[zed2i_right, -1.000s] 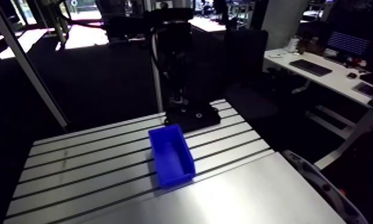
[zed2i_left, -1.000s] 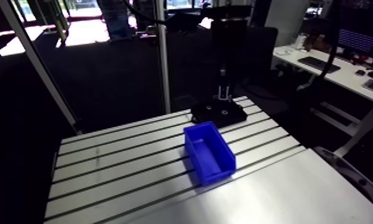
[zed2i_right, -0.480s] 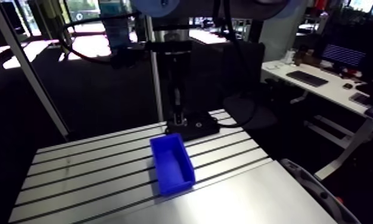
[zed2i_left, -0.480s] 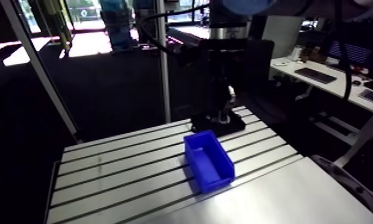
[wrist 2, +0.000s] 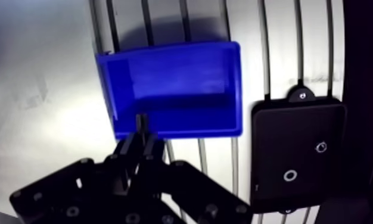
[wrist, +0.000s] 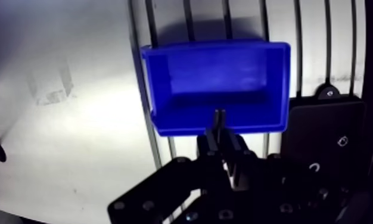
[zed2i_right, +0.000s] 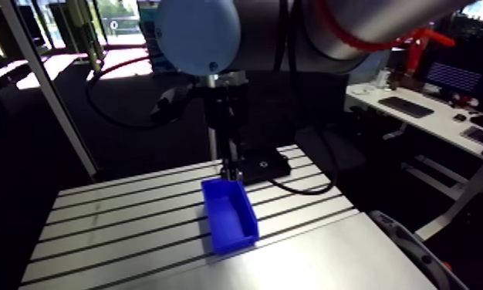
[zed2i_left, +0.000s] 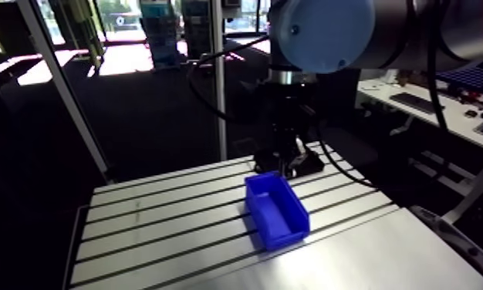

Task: Pick up the M10 bolt from the tray and put it into the blue bin.

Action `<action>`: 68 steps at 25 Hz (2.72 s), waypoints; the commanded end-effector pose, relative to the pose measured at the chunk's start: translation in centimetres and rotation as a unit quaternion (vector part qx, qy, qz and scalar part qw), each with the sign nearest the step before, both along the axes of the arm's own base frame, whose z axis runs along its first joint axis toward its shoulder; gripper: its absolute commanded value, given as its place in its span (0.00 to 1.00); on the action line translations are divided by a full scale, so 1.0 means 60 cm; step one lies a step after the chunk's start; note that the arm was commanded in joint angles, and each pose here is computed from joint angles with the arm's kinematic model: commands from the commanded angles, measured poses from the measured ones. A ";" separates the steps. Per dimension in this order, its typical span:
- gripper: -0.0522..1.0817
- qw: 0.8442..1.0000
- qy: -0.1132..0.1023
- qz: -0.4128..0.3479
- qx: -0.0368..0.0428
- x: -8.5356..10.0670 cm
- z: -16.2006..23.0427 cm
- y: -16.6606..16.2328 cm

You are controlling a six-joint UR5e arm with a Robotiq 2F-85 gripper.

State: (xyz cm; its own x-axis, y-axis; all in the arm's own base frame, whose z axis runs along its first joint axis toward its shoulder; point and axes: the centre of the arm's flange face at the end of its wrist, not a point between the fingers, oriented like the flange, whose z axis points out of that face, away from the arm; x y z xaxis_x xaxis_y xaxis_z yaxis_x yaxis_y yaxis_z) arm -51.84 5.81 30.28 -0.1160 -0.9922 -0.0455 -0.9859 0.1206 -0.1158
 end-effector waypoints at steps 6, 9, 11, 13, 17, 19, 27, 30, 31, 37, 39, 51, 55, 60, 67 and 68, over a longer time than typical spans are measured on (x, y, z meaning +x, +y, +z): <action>0.94 0.999 0.024 0.020 0.009 0.018 -0.063 -0.021; 0.94 1.000 0.018 0.019 0.006 0.023 -0.074 -0.023; 0.94 1.000 0.014 0.019 0.004 0.026 -0.079 -0.024; 0.94 1.000 0.008 0.019 0.002 0.026 -0.090 -0.024; 0.94 1.000 0.000 0.019 0.000 0.024 -0.103 -0.023; 0.93 1.000 -0.005 0.019 -0.002 0.023 -0.112 -0.023; 0.93 1.000 -0.004 0.019 -0.003 0.017 -0.152 -0.020; 0.92 1.000 0.005 0.018 0.003 0.012 -0.163 -0.016; 0.92 1.000 0.005 0.018 0.003 0.011 -0.167 -0.014; 0.92 1.000 -0.008 0.009 -0.001 0.005 -0.194 -0.009; 0.92 1.000 -0.010 0.008 -0.002 0.004 -0.198 -0.009; 0.85 1.000 -0.013 0.011 -0.004 0.007 -0.201 -0.014; 0.83 1.000 -0.014 0.011 -0.004 0.008 -0.203 -0.014; 0.76 1.000 -0.016 0.010 -0.005 0.008 -0.206 -0.012; 0.38 1.000 -0.007 0.011 0.000 0.004 -0.206 -0.008; 0.35 1.000 -0.008 0.012 -0.001 0.005 -0.207 -0.010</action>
State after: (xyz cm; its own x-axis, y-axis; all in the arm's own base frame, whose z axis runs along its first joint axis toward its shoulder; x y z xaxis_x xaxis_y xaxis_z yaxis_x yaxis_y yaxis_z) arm -51.48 5.18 17.86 -0.0950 -0.9946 -0.0418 -0.9851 0.1000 -0.1399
